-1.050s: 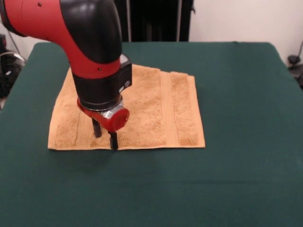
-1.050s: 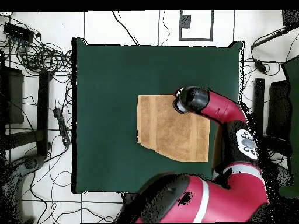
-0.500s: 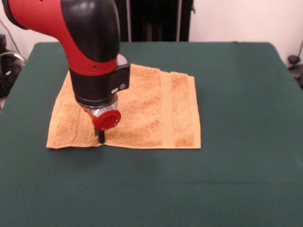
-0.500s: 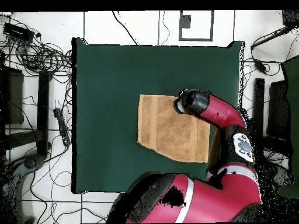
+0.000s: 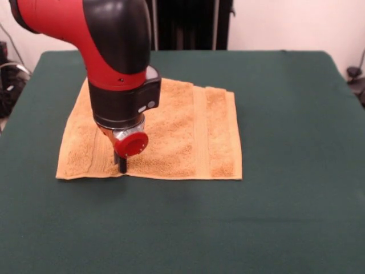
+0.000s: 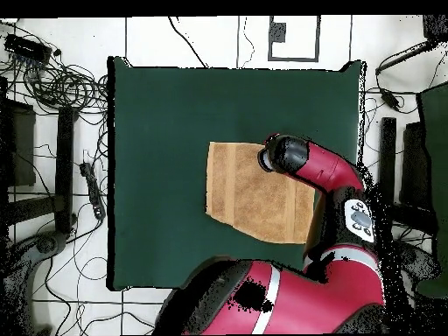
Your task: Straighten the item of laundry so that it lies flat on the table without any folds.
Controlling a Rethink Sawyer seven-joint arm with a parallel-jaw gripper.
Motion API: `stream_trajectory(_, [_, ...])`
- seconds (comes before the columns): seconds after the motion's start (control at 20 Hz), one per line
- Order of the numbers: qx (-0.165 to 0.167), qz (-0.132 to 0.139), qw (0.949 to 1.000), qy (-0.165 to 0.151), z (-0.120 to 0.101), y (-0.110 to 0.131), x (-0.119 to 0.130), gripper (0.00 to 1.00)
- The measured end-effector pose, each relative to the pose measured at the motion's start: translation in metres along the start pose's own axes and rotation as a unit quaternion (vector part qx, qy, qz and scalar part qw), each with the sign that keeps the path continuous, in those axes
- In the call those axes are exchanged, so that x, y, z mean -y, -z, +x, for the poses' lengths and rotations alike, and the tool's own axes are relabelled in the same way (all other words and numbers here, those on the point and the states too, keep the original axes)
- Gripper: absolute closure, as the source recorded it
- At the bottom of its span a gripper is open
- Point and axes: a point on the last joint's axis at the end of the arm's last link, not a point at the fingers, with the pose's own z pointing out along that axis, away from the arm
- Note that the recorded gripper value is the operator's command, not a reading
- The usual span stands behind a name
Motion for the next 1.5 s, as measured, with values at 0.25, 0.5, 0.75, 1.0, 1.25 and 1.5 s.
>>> stream_trajectory(0.25, [-0.002, -0.003, 1.0, -0.003, -0.003, -0.001, -0.001, 1.0])
stream_trajectory(0.5, [-0.013, -0.004, 0.9999, 0.003, -0.012, -0.002, -0.004, 1.0])
stream_trajectory(0.75, [-0.044, 0.01, 0.9987, 0.022, -0.025, -0.003, -0.01, 1.0])
stream_trajectory(1.0, [-0.068, 0.023, 0.9968, 0.035, -0.033, -0.004, -0.015, 1.0])
stream_trajectory(1.25, [-0.076, 0.026, 0.9956, 0.048, -0.04, -0.005, -0.019, 1.0])
stream_trajectory(1.5, [-0.063, 0.021, 0.9959, 0.061, -0.049, -0.005, -0.023, 1.0])
